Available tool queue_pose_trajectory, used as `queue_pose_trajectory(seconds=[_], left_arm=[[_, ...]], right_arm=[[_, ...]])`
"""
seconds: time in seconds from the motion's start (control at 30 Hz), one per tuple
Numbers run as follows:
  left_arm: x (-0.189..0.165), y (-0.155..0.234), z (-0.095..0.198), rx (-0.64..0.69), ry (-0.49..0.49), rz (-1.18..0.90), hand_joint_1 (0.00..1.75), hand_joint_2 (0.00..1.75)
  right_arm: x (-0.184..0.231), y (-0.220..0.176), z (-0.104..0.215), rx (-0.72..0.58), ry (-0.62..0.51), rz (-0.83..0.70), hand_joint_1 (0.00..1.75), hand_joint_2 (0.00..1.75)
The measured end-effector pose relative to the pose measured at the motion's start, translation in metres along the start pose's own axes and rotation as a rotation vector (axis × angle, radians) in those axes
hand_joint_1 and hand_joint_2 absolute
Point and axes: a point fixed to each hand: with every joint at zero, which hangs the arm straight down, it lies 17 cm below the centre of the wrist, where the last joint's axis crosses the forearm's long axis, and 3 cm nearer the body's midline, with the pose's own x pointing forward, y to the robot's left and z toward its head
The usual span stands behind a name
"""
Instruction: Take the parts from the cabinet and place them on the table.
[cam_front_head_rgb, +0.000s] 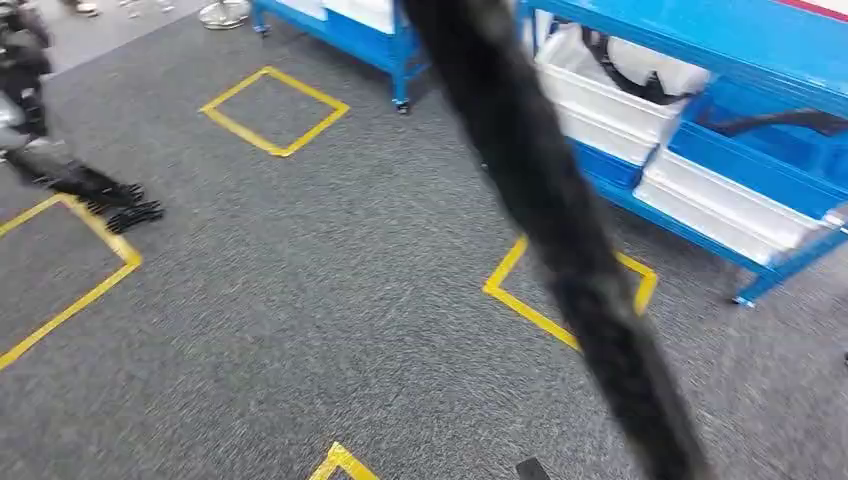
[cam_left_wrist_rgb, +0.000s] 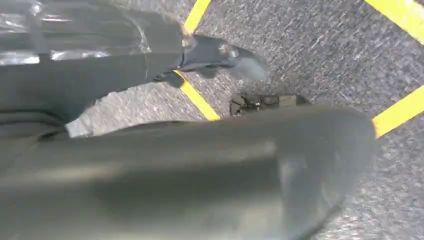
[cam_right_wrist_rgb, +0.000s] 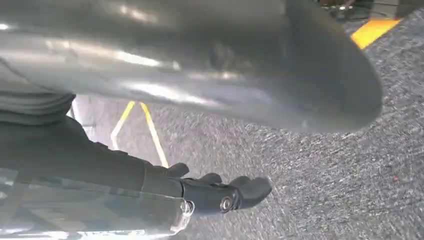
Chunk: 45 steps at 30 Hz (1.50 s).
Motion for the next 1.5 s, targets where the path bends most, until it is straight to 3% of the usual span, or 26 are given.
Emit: queue_pose_trajectory(seconds=[0.9, 1.5], left_arm=[[0.007, 0.003, -0.001, 0.009, -0.018, -0.017, 0.00, 0.00], [-0.006, 0.010, -0.001, 0.041, 0.006, -0.131, 0.00, 0.00]], right_arm=[[-0.015, 0.008, 0.002, 0.023, 0.042, 0.010, 0.00, 0.00], [-0.005, 0.007, 0.002, 0.022, 0.033, 0.000, 0.00, 0.00]])
